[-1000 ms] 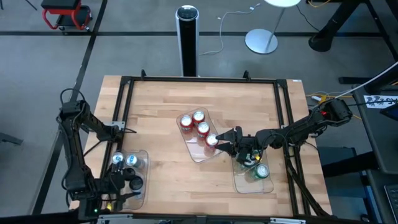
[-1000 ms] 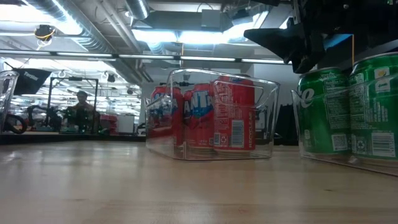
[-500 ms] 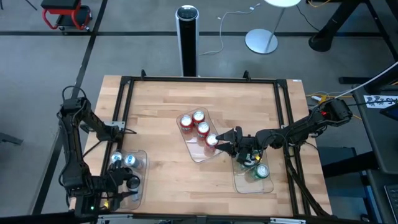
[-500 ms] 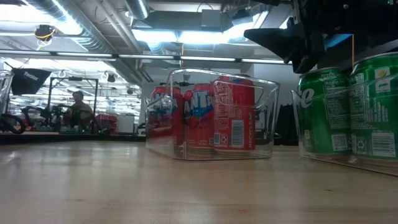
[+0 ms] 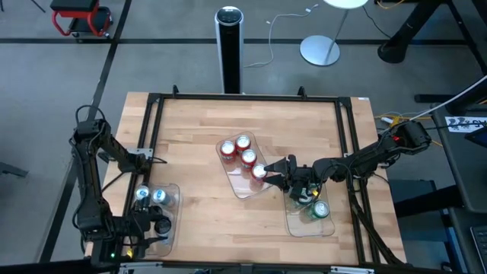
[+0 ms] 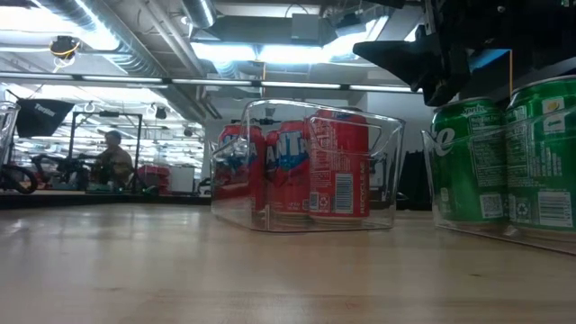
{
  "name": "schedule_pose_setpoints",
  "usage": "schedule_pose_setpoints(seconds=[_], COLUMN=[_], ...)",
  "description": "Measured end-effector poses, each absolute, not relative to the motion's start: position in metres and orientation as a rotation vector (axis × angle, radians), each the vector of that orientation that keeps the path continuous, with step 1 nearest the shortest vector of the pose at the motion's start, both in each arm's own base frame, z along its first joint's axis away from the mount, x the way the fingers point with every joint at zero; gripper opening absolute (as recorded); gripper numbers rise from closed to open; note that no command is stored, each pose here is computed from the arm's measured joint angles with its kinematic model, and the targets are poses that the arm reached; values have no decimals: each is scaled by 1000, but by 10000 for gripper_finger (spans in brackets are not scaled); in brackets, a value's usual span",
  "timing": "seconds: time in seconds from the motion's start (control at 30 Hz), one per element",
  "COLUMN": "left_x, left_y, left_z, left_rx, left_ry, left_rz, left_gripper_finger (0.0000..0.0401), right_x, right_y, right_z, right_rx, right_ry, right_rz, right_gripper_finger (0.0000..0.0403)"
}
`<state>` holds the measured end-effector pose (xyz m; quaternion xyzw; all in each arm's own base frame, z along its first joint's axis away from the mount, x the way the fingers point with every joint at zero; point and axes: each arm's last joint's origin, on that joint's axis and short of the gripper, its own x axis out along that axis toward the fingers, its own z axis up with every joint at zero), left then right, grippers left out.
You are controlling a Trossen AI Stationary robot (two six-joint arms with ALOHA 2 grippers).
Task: Sort soda cans
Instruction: Put the white-pink soda can into the left transparent bin, then adjust the middle transparent bin
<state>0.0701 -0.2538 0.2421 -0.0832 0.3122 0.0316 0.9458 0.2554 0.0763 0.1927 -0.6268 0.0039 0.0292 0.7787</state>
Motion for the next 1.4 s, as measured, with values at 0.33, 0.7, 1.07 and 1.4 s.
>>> schedule_pose_setpoints(seconds=[0.33,0.7,1.07,1.4], left_x=[71,74,74,76], left_y=[-254,-253,-253,-233], left_z=[242,242,243,292], left_rx=[-104,-107,-30,-27], left_ry=[636,625,631,479], left_rz=[42,56,32,-7], left_gripper_finger=[280,343,347,347], right_x=[255,255,255,256], right_y=[76,76,76,77], right_z=[193,193,193,200], right_rx=[-1353,-1352,-1352,-1332], right_ry=[9,9,8,-47], right_rz=[63,63,62,19], right_gripper_finger=[376,376,376,376])
